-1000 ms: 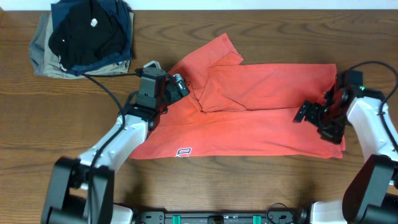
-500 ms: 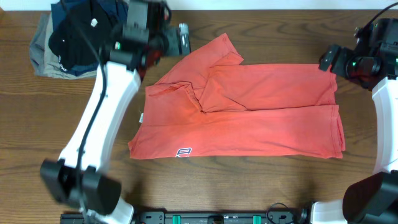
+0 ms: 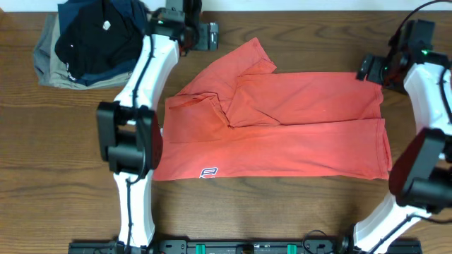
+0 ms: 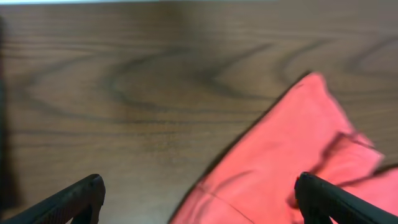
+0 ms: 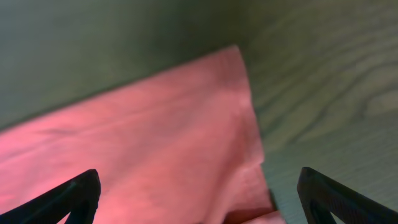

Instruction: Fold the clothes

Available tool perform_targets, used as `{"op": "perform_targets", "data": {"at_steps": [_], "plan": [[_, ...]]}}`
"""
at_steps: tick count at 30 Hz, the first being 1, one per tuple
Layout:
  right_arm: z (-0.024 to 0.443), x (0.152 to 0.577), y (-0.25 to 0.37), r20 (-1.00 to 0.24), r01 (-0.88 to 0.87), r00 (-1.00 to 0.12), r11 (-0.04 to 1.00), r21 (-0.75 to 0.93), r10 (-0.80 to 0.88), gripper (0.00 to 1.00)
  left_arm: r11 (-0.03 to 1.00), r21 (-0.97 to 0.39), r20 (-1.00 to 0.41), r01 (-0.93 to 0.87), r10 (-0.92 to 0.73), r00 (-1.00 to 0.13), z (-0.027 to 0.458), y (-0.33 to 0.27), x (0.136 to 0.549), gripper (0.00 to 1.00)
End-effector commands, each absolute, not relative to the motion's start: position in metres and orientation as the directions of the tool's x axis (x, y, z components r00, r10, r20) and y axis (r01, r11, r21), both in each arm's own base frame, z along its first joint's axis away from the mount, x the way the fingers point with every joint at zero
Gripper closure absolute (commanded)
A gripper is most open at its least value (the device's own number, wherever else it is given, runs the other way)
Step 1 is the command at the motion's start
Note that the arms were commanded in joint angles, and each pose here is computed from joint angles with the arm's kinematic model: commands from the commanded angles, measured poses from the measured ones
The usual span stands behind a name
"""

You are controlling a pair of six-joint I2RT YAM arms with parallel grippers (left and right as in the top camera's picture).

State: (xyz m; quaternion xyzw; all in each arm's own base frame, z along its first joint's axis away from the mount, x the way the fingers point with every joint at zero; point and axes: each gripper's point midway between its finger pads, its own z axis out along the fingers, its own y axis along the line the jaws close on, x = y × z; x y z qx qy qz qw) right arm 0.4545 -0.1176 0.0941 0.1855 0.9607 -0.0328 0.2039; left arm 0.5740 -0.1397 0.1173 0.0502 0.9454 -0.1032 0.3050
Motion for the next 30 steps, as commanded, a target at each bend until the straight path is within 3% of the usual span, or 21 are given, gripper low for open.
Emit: {"op": "perform_targets", "data": {"at_steps": [1,5,20,30], "plan": [[0.090,0.460,-0.133,-0.410,0.362,-0.863,0.928,-0.090,0.296,0.01,0.964,-0.157,-0.619,0.213,0.072,-0.782,0.117,-0.146,0.585,0.02],[0.073,0.461,-0.143,-0.394,0.384,-0.861,0.919,-0.092,0.321,0.01,0.946,-0.207,-0.615,0.250,0.073,-0.785,0.101,-0.159,0.589,0.02],[0.034,0.456,-0.155,-0.330,0.395,-0.877,0.915,-0.084,0.349,0.01,0.937,-0.189,-0.590,0.293,0.130,-0.797,0.047,-0.177,0.591,0.01],[0.030,0.453,-0.157,-0.315,0.402,-0.879,0.912,-0.084,0.358,0.01,0.930,-0.187,-0.540,0.316,0.171,-0.824,0.025,-0.195,0.576,0.01]]}}
